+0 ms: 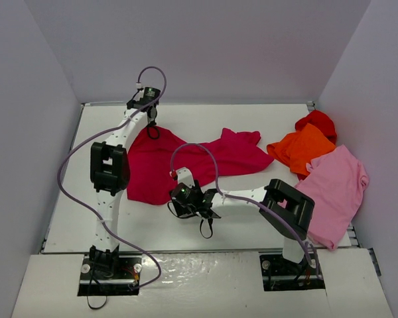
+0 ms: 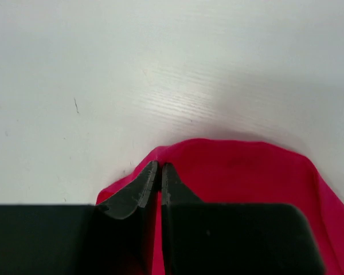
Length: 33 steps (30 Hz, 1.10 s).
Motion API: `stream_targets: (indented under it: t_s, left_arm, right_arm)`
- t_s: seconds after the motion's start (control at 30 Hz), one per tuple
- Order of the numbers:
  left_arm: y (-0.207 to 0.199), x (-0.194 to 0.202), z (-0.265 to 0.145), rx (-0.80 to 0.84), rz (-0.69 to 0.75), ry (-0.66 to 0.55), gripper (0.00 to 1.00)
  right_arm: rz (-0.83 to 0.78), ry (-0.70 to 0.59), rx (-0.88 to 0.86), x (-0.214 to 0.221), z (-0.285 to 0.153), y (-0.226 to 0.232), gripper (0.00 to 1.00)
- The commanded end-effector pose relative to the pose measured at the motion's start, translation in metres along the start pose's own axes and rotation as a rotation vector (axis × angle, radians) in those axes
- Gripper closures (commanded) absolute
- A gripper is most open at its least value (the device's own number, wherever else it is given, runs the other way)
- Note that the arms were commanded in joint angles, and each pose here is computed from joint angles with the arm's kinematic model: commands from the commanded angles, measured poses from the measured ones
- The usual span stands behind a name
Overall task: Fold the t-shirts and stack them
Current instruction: Flatten out the tshirt
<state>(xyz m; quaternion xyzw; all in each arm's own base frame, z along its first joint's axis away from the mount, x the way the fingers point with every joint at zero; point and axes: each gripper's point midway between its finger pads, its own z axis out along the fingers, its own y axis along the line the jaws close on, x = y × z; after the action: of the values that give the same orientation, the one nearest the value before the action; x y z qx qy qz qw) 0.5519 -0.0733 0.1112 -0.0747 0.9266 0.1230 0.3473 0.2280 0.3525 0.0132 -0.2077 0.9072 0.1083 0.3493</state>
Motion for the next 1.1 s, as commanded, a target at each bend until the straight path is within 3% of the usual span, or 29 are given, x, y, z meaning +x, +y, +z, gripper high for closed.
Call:
stream_targets:
  t_s: [0.0, 0.33, 0.57, 0.6, 0.63, 0.67, 0.73, 0.77, 0.83, 0.93, 1.07]
  left_arm:
    - [0.021, -0.083, -0.041, -0.005, -0.076, -0.23, 1.0]
    - [0.032, -0.07, -0.013, -0.065, -0.049, -0.198, 1.0]
    - [0.045, -0.062, 0.015, -0.099, -0.082, -0.177, 1.0]
    - [0.045, -0.06, 0.018, -0.101, -0.083, -0.172, 0.95]
    - [0.047, -0.059, 0.02, -0.108, -0.087, -0.171, 0.83]
    - [0.049, -0.058, 0.021, -0.119, -0.092, -0.169, 0.69]
    - [0.055, -0.056, 0.021, -0.157, -0.104, -0.172, 0.31]
    - [0.058, -0.056, 0.019, -0.169, -0.117, -0.177, 0.25]
    - [0.064, -0.056, 0.014, -0.191, -0.128, -0.191, 0.03]
    - [0.071, -0.063, -0.001, -0.194, -0.15, -0.229, 0.03]
    - [0.053, -0.056, -0.017, -0.043, -0.177, -0.213, 0.03]
  right_arm:
    - [0.027, -0.136, -0.087, -0.041, -0.021, 0.024, 0.43]
    - [-0.019, -0.294, -0.212, -0.118, -0.017, 0.077, 0.44]
    - [0.011, -0.269, -0.314, -0.108, -0.026, 0.092, 0.44]
    - [0.013, -0.26, -0.31, -0.103, -0.025, 0.09, 0.44]
    - [0.013, -0.251, -0.303, -0.098, -0.024, 0.087, 0.44]
    - [0.014, -0.244, -0.296, -0.094, -0.022, 0.085, 0.44]
    - [0.015, -0.225, -0.283, -0.086, -0.019, 0.081, 0.44]
    - [0.013, -0.218, -0.277, -0.083, -0.018, 0.079, 0.44]
    - [0.013, -0.206, -0.272, -0.077, -0.016, 0.077, 0.44]
    - [0.013, -0.195, -0.271, -0.073, -0.014, 0.077, 0.44]
    - [0.011, -0.189, -0.27, -0.069, -0.011, 0.077, 0.44]
